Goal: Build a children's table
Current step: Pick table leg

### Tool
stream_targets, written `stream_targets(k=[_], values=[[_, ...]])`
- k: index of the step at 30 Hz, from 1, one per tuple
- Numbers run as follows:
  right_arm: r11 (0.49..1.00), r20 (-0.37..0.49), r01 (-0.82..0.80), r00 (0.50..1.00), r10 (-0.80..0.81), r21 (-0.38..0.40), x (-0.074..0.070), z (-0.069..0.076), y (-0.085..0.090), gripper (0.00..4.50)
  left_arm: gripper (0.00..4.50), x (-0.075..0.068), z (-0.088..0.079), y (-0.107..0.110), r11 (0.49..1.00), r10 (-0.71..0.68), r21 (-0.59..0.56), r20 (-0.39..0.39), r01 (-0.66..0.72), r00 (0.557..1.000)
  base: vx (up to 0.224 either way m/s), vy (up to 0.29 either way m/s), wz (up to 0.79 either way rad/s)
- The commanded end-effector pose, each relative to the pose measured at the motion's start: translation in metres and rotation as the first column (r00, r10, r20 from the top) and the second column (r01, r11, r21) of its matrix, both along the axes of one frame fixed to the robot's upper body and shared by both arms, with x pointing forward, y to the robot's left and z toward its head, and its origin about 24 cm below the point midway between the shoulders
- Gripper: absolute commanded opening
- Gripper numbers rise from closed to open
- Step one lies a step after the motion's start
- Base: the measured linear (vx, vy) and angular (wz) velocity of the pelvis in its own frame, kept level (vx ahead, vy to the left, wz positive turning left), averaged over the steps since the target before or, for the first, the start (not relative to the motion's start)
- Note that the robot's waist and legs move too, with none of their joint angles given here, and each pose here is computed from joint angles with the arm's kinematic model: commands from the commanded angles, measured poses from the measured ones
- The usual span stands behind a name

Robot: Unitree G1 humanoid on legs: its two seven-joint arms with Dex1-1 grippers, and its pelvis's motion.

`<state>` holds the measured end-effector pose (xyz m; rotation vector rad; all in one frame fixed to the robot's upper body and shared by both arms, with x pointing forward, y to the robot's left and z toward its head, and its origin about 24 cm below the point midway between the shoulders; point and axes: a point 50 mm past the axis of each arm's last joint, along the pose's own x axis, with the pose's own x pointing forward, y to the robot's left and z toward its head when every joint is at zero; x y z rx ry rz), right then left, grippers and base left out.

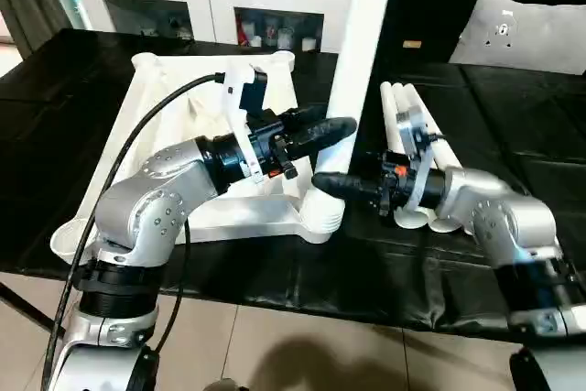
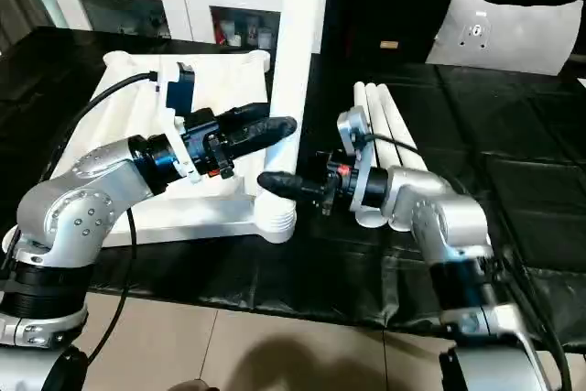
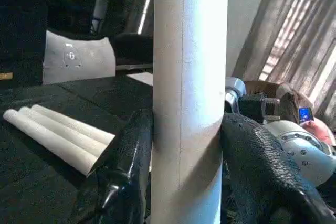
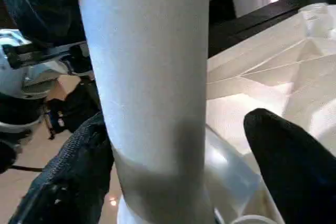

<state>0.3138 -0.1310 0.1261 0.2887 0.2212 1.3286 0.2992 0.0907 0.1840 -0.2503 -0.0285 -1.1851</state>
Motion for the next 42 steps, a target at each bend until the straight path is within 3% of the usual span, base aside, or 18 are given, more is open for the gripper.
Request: stream_targets(k=[1, 19, 27, 30, 33, 42], values=[[0.999, -0.013, -0.047, 0.999, 0.047, 0.011, -0.001, 0.002, 0.003, 3.64, 1.82, -0.005, 0.008, -0.005, 0.999, -0.046, 0.003, 0.044, 0.046, 0.998, 0.0, 0.0, 0.0], [0.995, -0.047, -0.1, 0.994, 0.1, 0.017, -0.004, -0.001, 0.003, 2.13, 1.82, -0.003, 0.006, -0.006, 0.998, -0.05, 0.042, 0.064, 0.047, 0.997, 0.0, 0.0, 0.0], [0.994, -0.047, -0.111, 0.993, 0.111, 0.006, -0.006, -0.005, 0.006, 1.97, 1.82, -0.002, 0.005, -0.005, 0.998, -0.04, 0.058, 0.062, 0.037, 0.997, 0.0, 0.0, 0.0], [0.995, -0.043, -0.103, 0.994, 0.103, 0.004, -0.006, -0.007, 0.006, 1.95, 1.82, -0.003, 0.004, -0.008, 0.997, -0.041, 0.066, 0.029, 0.039, 0.999, 0.0, 0.0, 0.0], [0.996, -0.038, -0.094, 0.995, 0.094, 0.001, -0.006, -0.009, 0.008, 1.94, 2.52, -0.008, 0.006, -0.012, 0.995, -0.091, 0.046, 0.012, 0.09, 0.996, 0.0, 0.0, 0.0], [0.998, -0.031, -0.065, 0.997, 0.065, -0.006, -0.007, -0.015, 0.012, 1.9, 2.52, -0.013, 0.006, -0.025, 0.988, -0.148, 0.05, 0.018, 0.147, 0.989, 0.0, 0.0, 0.0]])
